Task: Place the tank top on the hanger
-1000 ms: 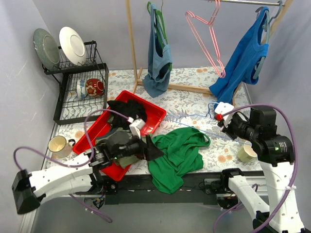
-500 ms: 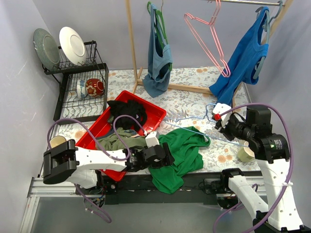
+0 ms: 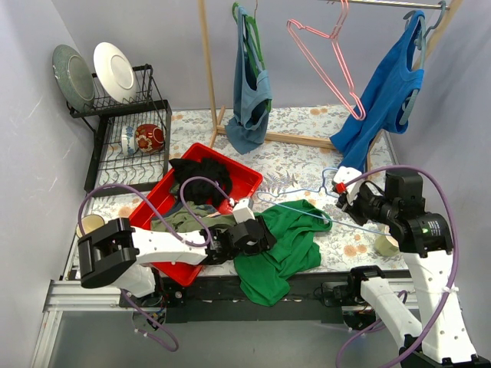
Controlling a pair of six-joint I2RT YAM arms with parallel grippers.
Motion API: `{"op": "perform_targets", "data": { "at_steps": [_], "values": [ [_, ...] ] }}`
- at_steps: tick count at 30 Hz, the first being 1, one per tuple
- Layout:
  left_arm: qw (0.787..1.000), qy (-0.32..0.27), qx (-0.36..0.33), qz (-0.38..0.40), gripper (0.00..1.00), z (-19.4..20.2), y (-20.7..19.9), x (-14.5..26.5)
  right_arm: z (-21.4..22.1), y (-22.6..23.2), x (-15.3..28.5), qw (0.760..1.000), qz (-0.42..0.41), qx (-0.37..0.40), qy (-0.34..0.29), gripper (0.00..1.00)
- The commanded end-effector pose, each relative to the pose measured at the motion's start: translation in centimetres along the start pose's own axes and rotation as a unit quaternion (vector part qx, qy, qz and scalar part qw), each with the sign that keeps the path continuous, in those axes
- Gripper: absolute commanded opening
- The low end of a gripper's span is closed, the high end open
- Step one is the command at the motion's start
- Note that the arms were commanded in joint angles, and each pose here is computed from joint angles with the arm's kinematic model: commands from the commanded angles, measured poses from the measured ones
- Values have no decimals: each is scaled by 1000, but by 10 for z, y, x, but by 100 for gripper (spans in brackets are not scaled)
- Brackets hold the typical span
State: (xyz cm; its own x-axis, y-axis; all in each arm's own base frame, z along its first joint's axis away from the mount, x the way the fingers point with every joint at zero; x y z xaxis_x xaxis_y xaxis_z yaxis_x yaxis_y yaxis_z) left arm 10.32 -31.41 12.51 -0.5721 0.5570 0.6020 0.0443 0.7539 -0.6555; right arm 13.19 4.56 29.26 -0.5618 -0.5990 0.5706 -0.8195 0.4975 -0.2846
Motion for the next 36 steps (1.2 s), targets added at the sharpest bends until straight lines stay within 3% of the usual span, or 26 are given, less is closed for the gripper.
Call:
{"op": "perform_targets", "data": {
  "at_steps": [1,3,4,13,18,27,36],
  "values": [
    [998,0,5,56,29,-11,-12,-1,-1,-3,-3,1000,8,5,-12,1],
    [997,7,11,72,15,-18,-8,0,-1,-4,-3,1000,9,7,-11,1],
    [997,9,8,77,0,-21,-5,0,-1,-4,-2,1000,11,9,-11,1],
    [993,-49,44,95,0,-96,26,24,-8,-7,15,998,48,39,-6,1],
    [992,-73,45,95,0,-121,34,32,-5,4,18,999,18,40,-7,1],
    [989,-77,48,116,0,-140,32,38,18,22,12,998,-32,46,23,1],
    [980,-49,16,190,0,-144,9,54,33,6,-4,997,12,40,61,1]
  ]
}}
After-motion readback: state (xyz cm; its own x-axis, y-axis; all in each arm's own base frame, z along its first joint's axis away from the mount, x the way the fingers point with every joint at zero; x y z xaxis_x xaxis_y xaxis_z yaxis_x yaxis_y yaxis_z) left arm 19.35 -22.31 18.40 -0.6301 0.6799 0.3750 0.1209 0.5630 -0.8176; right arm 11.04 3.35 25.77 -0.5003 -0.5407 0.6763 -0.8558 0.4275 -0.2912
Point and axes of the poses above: each gripper's point midway between its finger pads, its own x axis back along the fingers, its own y axis along the line the jaws close on, z = x × y, the point moved 8 cm from there along x, back along the fingers, and after that the axes turned 2 degrees about x, right-handed, at the moved point
